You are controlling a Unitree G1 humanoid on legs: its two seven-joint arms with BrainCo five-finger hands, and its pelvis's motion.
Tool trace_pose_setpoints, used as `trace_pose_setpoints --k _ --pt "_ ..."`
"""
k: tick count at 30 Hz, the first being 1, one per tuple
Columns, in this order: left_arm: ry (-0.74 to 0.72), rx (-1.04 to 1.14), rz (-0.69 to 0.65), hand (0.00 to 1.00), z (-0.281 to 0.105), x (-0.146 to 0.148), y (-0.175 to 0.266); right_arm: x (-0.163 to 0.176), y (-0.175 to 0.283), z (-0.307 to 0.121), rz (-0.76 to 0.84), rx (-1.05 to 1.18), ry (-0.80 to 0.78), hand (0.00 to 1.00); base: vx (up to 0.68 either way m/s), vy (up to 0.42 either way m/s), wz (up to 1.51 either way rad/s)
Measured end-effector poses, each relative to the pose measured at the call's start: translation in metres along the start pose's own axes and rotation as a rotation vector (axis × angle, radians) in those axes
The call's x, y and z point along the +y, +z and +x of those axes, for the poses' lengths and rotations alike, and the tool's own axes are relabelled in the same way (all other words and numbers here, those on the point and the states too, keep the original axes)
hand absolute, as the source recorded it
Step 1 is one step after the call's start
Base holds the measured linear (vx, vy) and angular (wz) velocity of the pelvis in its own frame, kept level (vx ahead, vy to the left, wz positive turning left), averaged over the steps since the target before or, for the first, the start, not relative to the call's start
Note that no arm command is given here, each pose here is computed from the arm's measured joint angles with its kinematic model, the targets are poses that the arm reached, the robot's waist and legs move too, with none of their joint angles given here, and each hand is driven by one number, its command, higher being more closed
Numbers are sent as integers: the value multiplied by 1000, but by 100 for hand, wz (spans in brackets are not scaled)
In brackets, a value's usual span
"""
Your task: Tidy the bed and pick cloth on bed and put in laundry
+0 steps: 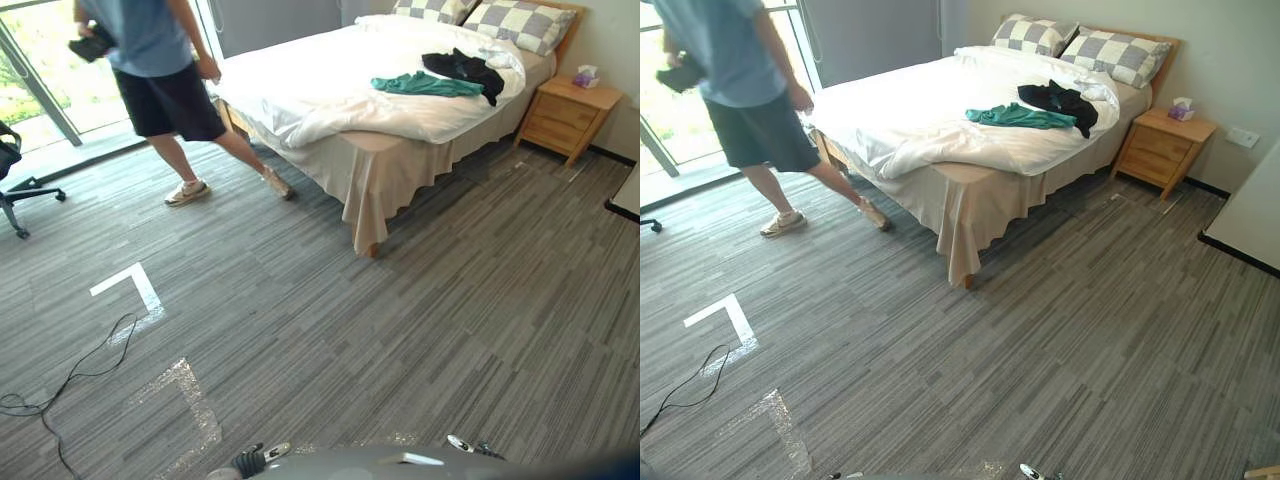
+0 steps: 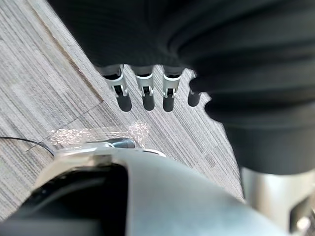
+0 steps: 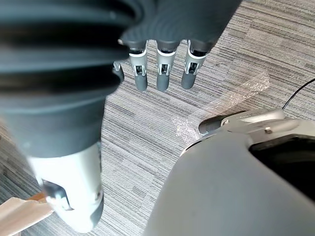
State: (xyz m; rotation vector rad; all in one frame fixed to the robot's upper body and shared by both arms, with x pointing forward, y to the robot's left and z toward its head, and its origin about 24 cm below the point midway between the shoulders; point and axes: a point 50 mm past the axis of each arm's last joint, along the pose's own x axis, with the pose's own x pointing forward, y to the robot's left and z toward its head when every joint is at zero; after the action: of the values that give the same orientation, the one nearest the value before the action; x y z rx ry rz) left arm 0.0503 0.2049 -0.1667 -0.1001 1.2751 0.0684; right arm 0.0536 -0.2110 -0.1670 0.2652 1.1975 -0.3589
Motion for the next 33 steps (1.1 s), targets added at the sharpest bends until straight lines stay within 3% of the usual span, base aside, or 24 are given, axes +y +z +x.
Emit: trace_pose_setpoints --k 22,33 --pt "-48 9 85 0 3 -2 16 6 16 3 5 -11 26 0 -35 -17 -6" --pt "-28 7 115 0 4 7 28 15 17 5 327 -15 41 0 80 -144 -22"
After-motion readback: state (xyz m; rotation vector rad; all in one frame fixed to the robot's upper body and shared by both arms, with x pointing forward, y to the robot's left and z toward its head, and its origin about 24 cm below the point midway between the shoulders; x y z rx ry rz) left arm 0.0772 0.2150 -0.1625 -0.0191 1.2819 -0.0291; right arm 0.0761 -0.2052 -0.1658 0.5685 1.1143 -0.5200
